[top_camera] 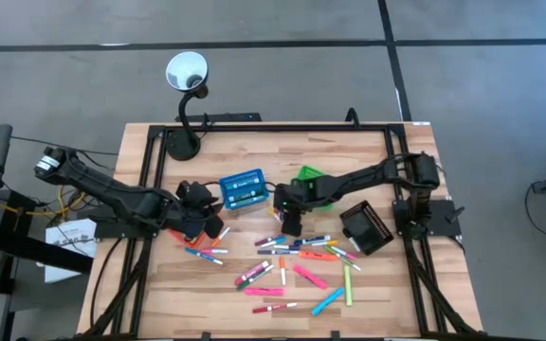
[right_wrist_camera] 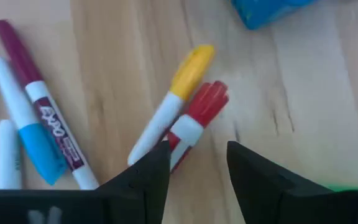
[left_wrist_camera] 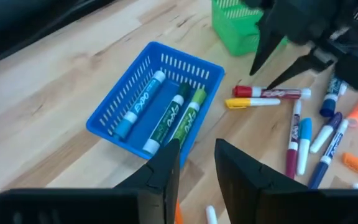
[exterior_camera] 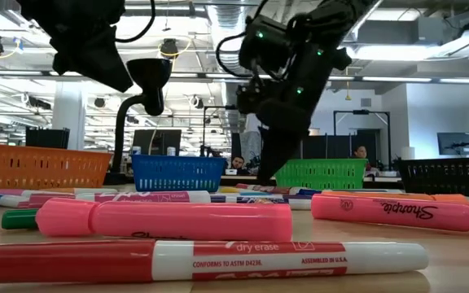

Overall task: Pick & Place Markers
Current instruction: Put the red marker pen into the blue basket

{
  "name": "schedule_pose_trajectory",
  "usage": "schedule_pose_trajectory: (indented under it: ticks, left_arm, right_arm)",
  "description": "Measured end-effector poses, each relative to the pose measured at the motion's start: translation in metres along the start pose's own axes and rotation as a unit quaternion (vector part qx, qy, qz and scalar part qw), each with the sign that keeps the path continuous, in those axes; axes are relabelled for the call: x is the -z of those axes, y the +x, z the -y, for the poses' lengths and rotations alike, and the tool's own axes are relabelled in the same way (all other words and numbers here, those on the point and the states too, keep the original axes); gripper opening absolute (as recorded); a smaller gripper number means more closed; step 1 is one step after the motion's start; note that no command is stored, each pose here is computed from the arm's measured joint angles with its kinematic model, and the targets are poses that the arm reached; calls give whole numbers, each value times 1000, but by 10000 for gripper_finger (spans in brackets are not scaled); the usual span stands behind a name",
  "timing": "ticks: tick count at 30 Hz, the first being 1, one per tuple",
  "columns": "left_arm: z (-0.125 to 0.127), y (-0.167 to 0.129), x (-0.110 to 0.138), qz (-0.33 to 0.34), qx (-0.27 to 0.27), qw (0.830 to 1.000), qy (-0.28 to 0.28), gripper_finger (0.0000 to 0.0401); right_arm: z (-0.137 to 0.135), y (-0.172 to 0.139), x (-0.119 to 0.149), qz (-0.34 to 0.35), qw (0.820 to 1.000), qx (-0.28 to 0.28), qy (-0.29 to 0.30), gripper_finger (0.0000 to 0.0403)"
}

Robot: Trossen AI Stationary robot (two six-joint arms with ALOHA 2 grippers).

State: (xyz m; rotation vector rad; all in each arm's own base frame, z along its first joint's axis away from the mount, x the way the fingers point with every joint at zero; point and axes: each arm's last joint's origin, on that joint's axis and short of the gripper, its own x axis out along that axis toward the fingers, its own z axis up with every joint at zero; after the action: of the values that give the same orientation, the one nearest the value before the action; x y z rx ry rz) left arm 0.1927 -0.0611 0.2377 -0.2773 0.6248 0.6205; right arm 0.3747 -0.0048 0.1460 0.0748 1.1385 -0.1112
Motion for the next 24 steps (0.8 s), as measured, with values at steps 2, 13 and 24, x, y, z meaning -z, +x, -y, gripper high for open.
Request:
schedule_pose_trajectory:
  ticks: [2, 13, 24]
  left_arm:
    - [1, 1, 0, -1, -1, 1000, 0, 97]
    - [3, 5, 2, -5, -7, 1000, 6, 97]
    - [3, 5, 2, -4, -6, 1000, 5, 97]
  right_arm:
    - [-1, 3, -2, -1, 1000, -7, 0, 142]
    - [-2, 2, -2, -4, 1000, -9, -2, 136]
    - [-1, 10, 0, -13, 999, -10, -41, 127]
